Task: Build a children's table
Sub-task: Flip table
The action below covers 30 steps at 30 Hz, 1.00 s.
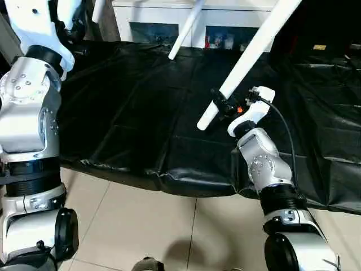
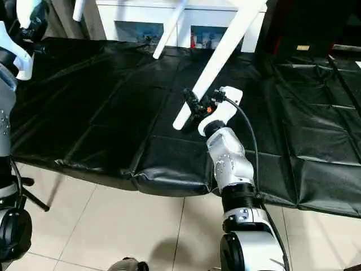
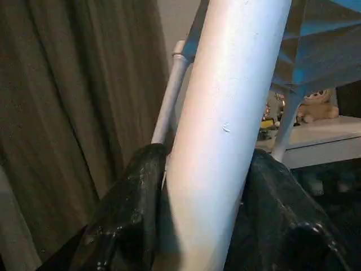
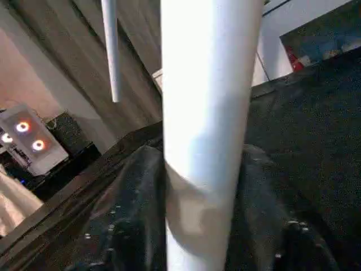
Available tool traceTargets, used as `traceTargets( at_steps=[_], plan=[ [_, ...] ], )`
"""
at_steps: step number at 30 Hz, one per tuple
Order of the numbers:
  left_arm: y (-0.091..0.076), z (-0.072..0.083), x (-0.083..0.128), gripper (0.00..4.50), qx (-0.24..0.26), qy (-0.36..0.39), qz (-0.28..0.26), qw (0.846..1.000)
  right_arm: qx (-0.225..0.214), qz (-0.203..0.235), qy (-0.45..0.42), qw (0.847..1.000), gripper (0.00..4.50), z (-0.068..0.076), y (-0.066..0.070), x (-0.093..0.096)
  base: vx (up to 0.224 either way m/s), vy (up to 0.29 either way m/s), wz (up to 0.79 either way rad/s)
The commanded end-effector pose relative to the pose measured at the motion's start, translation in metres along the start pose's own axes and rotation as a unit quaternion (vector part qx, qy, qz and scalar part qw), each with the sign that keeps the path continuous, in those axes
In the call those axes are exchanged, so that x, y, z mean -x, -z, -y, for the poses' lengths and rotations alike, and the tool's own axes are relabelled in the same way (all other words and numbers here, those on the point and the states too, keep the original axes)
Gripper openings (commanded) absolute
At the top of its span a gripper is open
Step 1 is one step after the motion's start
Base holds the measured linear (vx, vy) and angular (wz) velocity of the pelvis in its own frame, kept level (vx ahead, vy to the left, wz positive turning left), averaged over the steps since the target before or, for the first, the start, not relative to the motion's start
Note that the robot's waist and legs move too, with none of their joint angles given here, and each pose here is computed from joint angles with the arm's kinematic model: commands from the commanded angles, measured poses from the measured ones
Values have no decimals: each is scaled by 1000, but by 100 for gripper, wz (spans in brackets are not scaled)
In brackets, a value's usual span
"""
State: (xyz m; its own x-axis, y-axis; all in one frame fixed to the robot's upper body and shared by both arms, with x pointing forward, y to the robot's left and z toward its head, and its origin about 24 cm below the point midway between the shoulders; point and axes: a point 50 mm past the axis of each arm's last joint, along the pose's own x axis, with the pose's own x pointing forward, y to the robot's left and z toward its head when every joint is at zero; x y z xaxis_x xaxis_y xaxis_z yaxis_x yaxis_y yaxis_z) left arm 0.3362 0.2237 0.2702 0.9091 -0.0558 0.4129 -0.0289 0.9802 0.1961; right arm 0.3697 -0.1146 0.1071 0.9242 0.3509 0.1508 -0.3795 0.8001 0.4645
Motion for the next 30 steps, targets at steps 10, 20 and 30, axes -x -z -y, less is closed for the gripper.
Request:
traceTargets(
  at_steps=[10, 20, 30],
  plan=[
    [-6, -11, 16, 190, 19, -44, 32, 998, 24, 1, -21, 1000, 135, -3, -4, -6, 0, 0, 0],
    [56, 2, 52, 176, -4, -12, -39, 999, 124, 32, 78, 989, 133, 37, -10, 21, 0, 0, 0],
    [136, 52, 85, 159, 37, 56, -156, 986, 298, 53, 173, 937, 133, 76, -4, 91, -20, -1, 10]
  ],
)
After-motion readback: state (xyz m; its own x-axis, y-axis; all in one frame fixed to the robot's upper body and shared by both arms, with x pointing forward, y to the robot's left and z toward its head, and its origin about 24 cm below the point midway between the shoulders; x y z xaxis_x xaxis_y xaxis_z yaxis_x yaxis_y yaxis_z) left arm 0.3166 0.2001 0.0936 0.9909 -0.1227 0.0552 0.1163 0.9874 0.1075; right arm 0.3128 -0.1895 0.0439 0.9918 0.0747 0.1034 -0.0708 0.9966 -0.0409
